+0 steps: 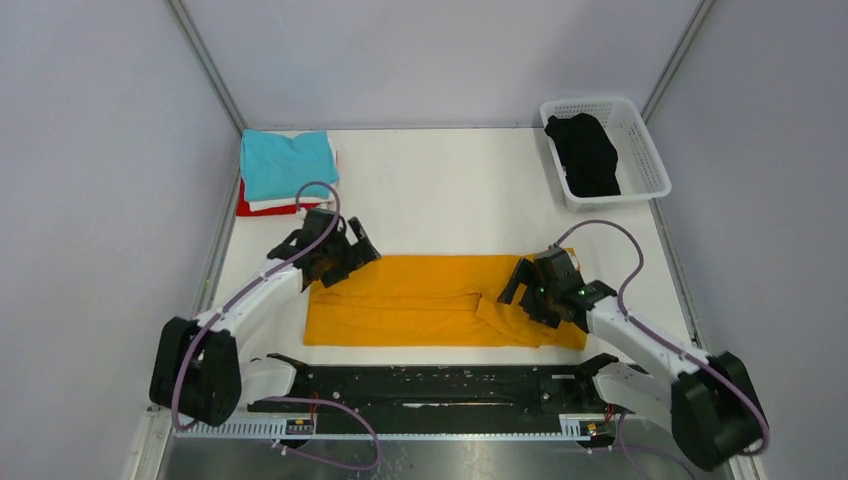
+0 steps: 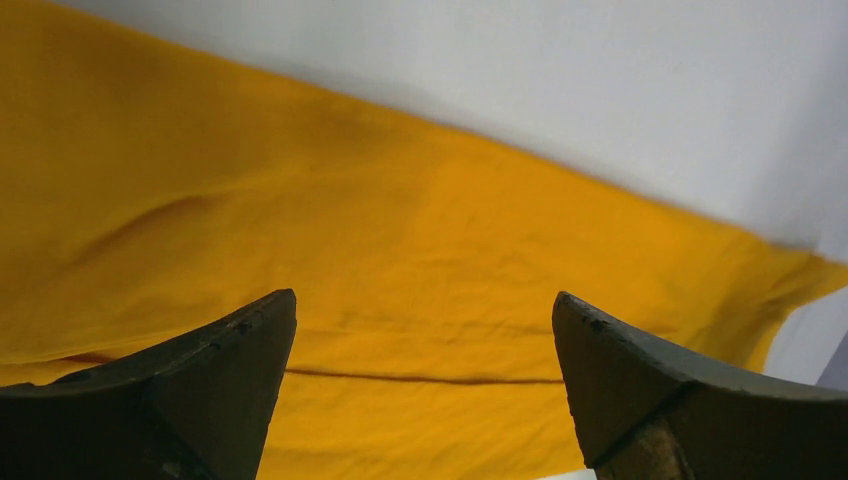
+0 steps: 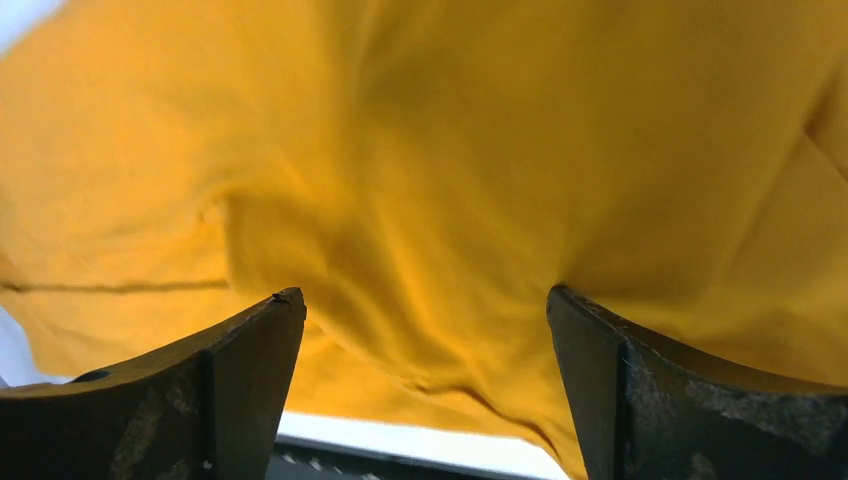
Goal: Fold and stack the t-shirts
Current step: Rotate the tshirt 90 degrees
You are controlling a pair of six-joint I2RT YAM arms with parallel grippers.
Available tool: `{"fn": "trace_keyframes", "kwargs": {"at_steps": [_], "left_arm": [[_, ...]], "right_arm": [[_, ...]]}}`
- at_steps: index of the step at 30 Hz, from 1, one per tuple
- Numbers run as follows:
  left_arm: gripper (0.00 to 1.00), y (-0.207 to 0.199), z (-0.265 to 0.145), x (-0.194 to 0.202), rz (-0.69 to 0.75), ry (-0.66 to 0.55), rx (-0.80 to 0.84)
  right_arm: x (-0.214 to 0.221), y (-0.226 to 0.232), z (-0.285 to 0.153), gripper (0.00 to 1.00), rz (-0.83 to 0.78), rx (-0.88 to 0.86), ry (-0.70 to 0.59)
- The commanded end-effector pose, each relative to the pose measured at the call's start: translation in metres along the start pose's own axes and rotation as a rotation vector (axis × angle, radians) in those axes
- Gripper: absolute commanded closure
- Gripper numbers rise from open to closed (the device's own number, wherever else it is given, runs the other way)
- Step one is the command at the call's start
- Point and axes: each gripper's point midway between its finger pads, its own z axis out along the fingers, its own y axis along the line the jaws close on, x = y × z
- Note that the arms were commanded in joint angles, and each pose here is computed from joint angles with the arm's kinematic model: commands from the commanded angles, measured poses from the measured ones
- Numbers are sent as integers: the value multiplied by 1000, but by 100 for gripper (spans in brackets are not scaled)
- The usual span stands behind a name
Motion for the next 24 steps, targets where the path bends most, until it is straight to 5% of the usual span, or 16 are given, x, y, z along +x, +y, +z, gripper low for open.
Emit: {"fn": "trace_keyframes", "kwargs": {"at_steps": [1,10,16,24], "left_arm": [[1,0,19,34,52,126,21],[1,37,26,81,32,201,-34],[1,-8,27,117,56,301,91],[1,-64,29,140,82,416,163]], "right_arm": [[-27,20,24,1,56,11,31],[-108,89,100,0,-33,36,157],[-198,148,122,1,-147,39,164],[-241,200,179,1,-90,-72,248]]}}
